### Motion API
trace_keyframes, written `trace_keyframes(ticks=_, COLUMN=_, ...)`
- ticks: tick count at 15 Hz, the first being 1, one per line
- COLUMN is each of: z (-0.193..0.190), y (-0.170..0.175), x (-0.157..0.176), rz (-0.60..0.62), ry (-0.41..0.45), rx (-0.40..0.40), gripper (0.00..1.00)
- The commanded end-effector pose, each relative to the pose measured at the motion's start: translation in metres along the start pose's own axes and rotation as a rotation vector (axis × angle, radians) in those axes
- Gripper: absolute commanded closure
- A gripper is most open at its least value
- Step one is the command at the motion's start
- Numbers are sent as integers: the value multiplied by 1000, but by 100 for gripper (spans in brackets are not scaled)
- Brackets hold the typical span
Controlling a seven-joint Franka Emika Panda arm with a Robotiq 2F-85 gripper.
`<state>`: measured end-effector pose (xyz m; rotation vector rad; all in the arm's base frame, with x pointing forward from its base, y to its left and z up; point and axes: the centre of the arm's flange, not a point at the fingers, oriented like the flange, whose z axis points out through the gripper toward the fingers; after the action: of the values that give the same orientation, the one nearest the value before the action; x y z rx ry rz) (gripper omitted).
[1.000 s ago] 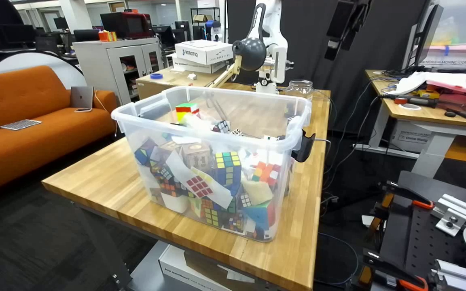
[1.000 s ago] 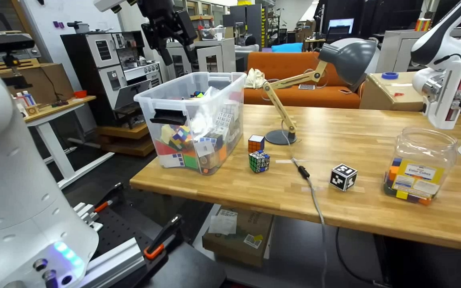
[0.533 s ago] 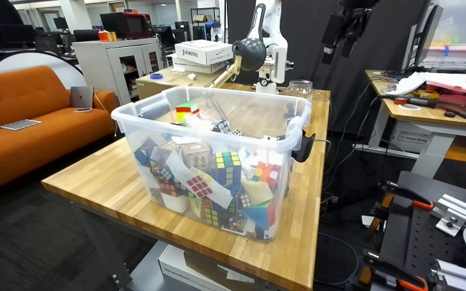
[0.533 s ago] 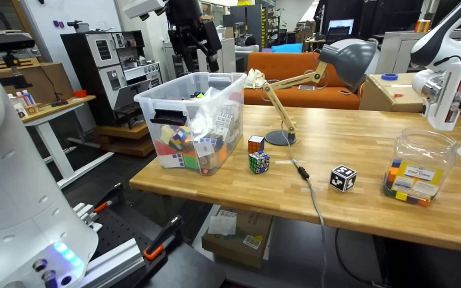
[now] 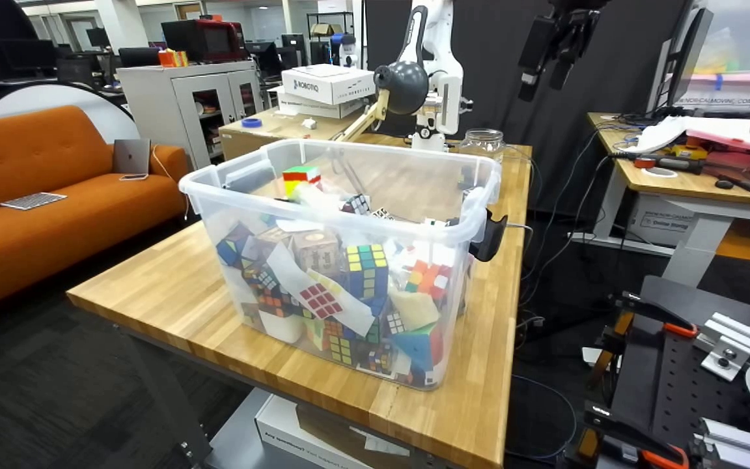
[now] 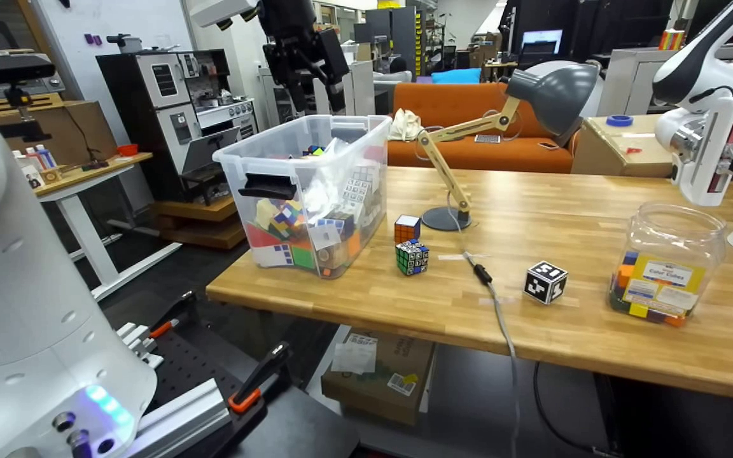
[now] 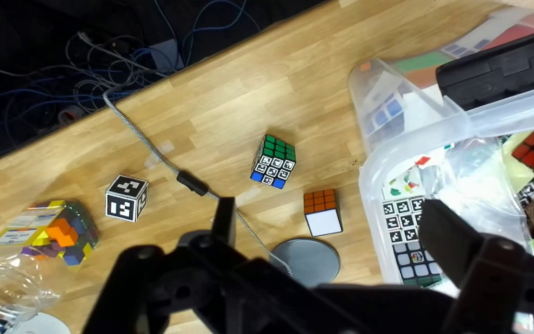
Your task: Turn on the desk lamp
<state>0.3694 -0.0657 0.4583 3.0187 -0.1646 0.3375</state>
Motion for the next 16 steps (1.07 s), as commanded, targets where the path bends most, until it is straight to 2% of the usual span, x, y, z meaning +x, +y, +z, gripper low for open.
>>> trace_keyframes(ticks=1, z=3, y=2, x=2, rz=-60, ry=27, rx=-24, gripper=0)
trace_keyframes(ticks=6, z=21, y=22, x=40, rz=-201, ry=37, rx=-126, gripper=0)
trace_keyframes(ticks=10, z=54, y=42, x=85, rz=-210, ry=21, rx=-95, gripper=0)
trace_keyframes(ticks=11, z=43, y=32, x=54, rz=-192, ry=25, rx=-103, gripper=0)
trace_keyframes(ticks=13, z=53, y=34, x=61, rz=-192, ry=9, rx=-102, gripper=0)
trace_keyframes(ticks=16, z=44, y=32, x=58, rz=-195, ry=27, rx=-104, gripper=0)
